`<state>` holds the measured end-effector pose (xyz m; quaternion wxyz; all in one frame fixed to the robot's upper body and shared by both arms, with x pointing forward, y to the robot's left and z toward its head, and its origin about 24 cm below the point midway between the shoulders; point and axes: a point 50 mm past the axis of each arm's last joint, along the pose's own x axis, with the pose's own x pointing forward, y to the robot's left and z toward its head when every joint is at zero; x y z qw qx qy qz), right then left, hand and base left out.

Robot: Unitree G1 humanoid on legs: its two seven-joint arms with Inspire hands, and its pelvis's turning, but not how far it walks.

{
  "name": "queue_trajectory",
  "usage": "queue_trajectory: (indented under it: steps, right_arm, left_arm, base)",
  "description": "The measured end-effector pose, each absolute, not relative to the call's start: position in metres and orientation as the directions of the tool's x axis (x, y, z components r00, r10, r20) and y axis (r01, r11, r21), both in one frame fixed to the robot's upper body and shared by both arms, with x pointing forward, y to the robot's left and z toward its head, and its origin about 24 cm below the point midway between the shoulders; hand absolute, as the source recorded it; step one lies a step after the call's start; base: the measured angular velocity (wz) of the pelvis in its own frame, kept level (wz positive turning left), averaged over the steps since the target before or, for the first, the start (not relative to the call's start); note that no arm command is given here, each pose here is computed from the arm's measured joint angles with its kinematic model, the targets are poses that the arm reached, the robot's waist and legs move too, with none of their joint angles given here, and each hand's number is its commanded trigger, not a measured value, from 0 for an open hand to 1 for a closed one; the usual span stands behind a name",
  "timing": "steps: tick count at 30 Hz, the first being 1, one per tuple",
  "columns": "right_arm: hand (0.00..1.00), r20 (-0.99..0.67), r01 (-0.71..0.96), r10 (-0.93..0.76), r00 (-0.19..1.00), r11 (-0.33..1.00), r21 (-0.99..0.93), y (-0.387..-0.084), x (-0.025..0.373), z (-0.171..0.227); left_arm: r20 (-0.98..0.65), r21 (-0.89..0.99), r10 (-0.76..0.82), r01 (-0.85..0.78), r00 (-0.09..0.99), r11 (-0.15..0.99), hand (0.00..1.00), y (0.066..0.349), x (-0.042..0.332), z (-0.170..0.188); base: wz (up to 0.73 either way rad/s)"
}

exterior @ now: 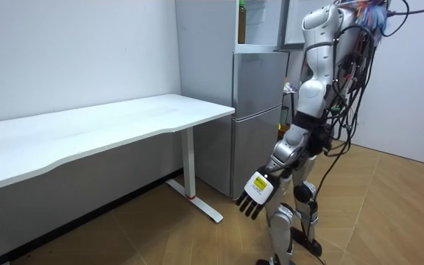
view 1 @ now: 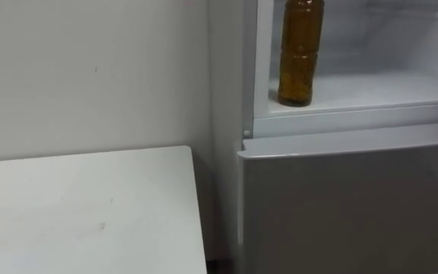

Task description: Put the bottle in the upper fridge

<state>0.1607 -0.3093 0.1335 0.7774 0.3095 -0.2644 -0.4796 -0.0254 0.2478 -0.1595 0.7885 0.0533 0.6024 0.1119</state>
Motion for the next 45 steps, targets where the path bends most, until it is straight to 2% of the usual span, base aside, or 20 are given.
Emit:
queue_trajectory:
  steps: [7, 26, 45]
  right_arm:
    - [0.0, 0.127, 0.604, -0.893, 0.432, 0.391, 0.694, -0.294, 0.165, 0.126]
    - [0.0, 0.198, 0.455, -0.691, 0.696, 0.636, 0.623, -0.239, 0.187, 0.12]
    - [0.0, 0.258, 0.357, -0.529, 0.808, 0.789, 0.501, -0.221, 0.193, 0.117]
  left_arm:
    - [-0.941, 0.217, 0.228, -0.073, 0.249, 0.973, 0.0, 0.249, -0.023, -0.16]
    - [-0.945, 0.194, 0.177, 0.037, 0.274, 0.98, 0.0, 0.24, -0.01, -0.163]
    - [-0.948, 0.18, 0.155, 0.068, 0.277, 0.981, 0.0, 0.234, -0.006, -0.164]
  base:
    - [0.0]
    - [0.0]
    - [0.05]
